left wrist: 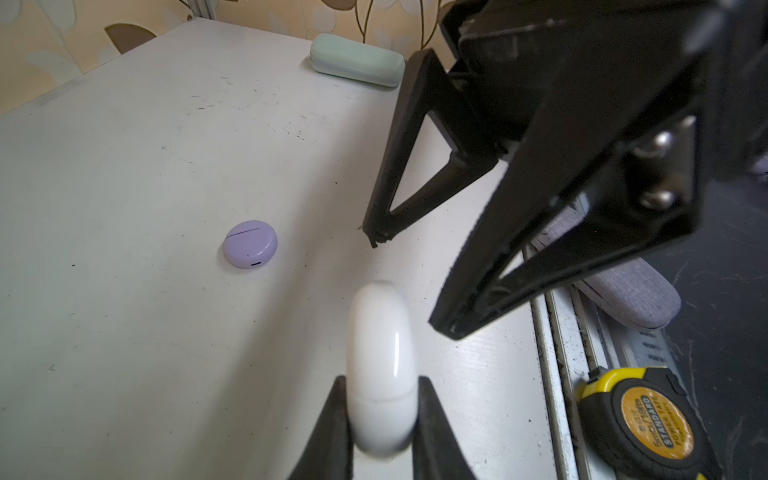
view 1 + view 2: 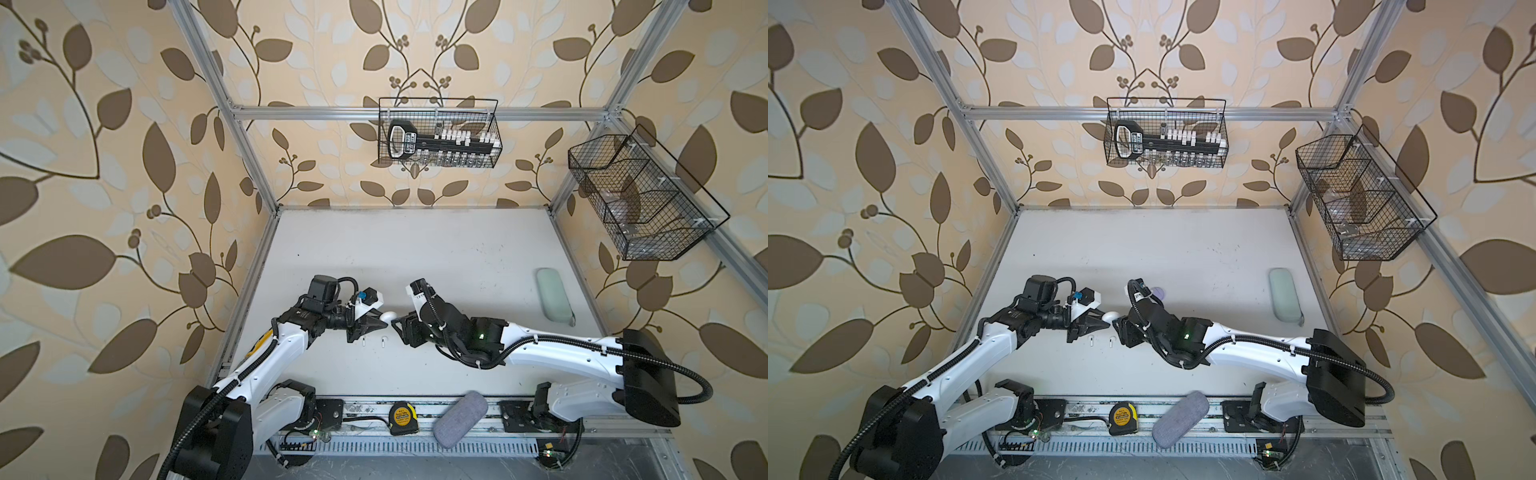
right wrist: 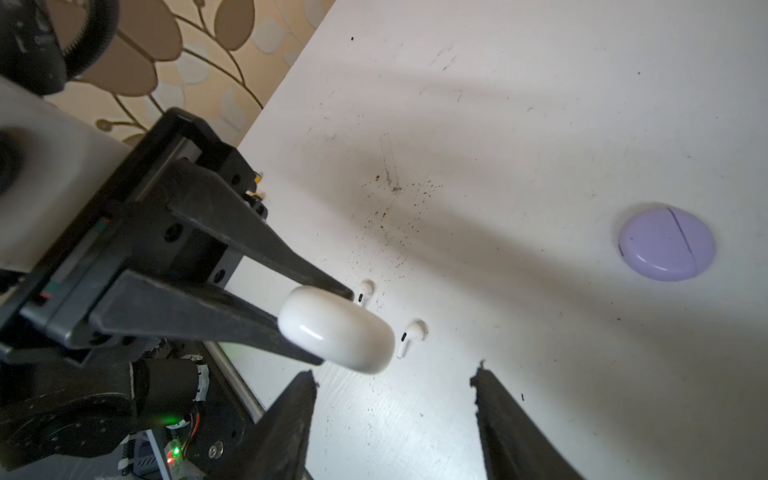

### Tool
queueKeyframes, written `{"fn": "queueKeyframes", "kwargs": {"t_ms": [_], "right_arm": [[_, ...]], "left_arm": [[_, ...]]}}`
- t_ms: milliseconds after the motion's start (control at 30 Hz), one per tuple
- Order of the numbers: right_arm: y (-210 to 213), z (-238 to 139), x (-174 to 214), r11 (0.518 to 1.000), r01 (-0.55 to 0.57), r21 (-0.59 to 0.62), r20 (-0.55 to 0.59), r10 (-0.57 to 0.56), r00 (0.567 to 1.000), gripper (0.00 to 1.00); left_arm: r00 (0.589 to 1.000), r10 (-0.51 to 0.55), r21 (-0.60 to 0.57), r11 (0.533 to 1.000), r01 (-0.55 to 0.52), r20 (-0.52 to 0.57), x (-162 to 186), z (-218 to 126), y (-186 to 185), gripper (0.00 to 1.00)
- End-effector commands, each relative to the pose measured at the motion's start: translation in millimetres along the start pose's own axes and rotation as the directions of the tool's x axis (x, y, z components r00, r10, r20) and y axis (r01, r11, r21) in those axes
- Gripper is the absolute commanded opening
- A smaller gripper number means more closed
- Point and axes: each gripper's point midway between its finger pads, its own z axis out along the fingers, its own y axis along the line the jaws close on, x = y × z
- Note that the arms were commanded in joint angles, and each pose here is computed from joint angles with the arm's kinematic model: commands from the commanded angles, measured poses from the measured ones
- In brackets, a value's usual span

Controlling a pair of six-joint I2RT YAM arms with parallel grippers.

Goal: Insert the wireless bluetooth earbuds into the charging case

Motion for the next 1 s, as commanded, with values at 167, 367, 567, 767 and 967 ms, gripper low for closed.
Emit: {"fn": "queueKeyframes", "kwargs": {"t_ms": [167, 367, 567, 767, 967], "right_arm": [[-4, 3, -13, 0.999, -0.036, 0.002, 0.008, 0.036, 0.999, 0.62], [-9, 6, -13, 0.999, -0.041, 0.012, 0.004, 0.041, 0.999, 0.62], [-13, 6, -15, 0.999, -0.049, 0.016, 0.005, 0.049, 0.999, 0.62], [-9, -1, -7, 0.999, -0.032, 0.006, -0.009, 0.032, 0.999, 0.62], [-10, 3, 6, 1.0, -0.03, 0.011, -0.039, 0.03, 0.999, 0.62]], "left_arm": [[0.999, 0.038, 0.007, 0.999, -0.038, 0.001, -1, 0, -6, 0.04], [0.999, 0.049, 0.013, 0.999, -0.048, -0.004, 0, 1, -9, 0.04], [0.998, 0.061, 0.02, 0.998, -0.06, -0.011, 1, 2, -11, 0.04], [0.998, 0.059, 0.028, 0.998, -0.058, -0.019, 1, 3, -9, 0.04], [0.991, 0.127, 0.0, 0.992, -0.127, -0.034, 7, 6, -2, 0.02]]}}
